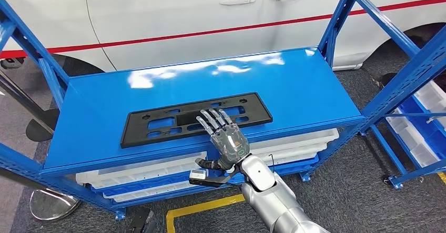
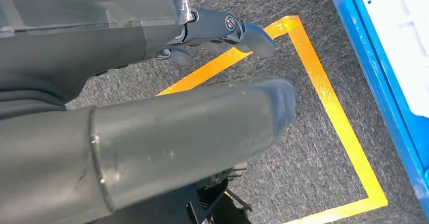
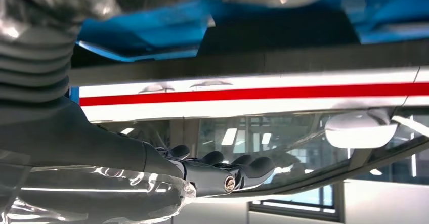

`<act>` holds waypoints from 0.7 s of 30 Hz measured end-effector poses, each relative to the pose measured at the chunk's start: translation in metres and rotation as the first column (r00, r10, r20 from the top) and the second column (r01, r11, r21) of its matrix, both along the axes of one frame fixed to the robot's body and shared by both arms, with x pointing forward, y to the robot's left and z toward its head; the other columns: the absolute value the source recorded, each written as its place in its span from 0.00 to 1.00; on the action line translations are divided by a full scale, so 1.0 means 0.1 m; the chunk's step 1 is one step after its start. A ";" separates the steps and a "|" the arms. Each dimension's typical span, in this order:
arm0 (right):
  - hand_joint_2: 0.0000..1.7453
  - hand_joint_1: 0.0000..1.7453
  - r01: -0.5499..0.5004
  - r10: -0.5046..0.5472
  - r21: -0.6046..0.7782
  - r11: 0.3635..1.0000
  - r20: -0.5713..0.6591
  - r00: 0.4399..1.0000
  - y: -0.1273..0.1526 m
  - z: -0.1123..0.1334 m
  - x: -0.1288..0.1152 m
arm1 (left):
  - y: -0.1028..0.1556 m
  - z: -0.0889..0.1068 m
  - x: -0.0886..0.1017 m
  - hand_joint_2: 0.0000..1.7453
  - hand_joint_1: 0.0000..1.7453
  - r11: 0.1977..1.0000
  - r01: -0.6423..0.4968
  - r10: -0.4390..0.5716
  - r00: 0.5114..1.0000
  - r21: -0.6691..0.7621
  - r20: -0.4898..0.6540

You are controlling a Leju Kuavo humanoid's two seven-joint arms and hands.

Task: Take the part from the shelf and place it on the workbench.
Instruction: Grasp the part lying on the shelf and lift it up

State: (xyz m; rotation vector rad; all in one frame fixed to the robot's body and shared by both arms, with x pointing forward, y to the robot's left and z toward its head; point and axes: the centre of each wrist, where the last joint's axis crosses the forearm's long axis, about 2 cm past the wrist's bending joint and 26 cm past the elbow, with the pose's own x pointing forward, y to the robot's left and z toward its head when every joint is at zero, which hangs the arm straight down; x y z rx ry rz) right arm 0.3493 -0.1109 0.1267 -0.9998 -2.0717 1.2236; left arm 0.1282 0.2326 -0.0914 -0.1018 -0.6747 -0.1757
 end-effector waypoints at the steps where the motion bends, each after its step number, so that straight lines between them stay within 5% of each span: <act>1: 0.00 0.00 -0.001 0.001 -0.003 1.000 0.000 1.000 0.00 0.00 0.00 | 0.00 0.00 0.00 0.00 0.00 1.000 0.001 -0.001 1.000 0.000 0.000; 21: 0.00 0.00 -0.014 0.014 -0.011 1.000 0.025 1.000 0.02 0.03 -0.02 | 0.01 -0.01 -0.02 0.00 0.00 1.000 0.012 -0.012 1.000 0.001 0.007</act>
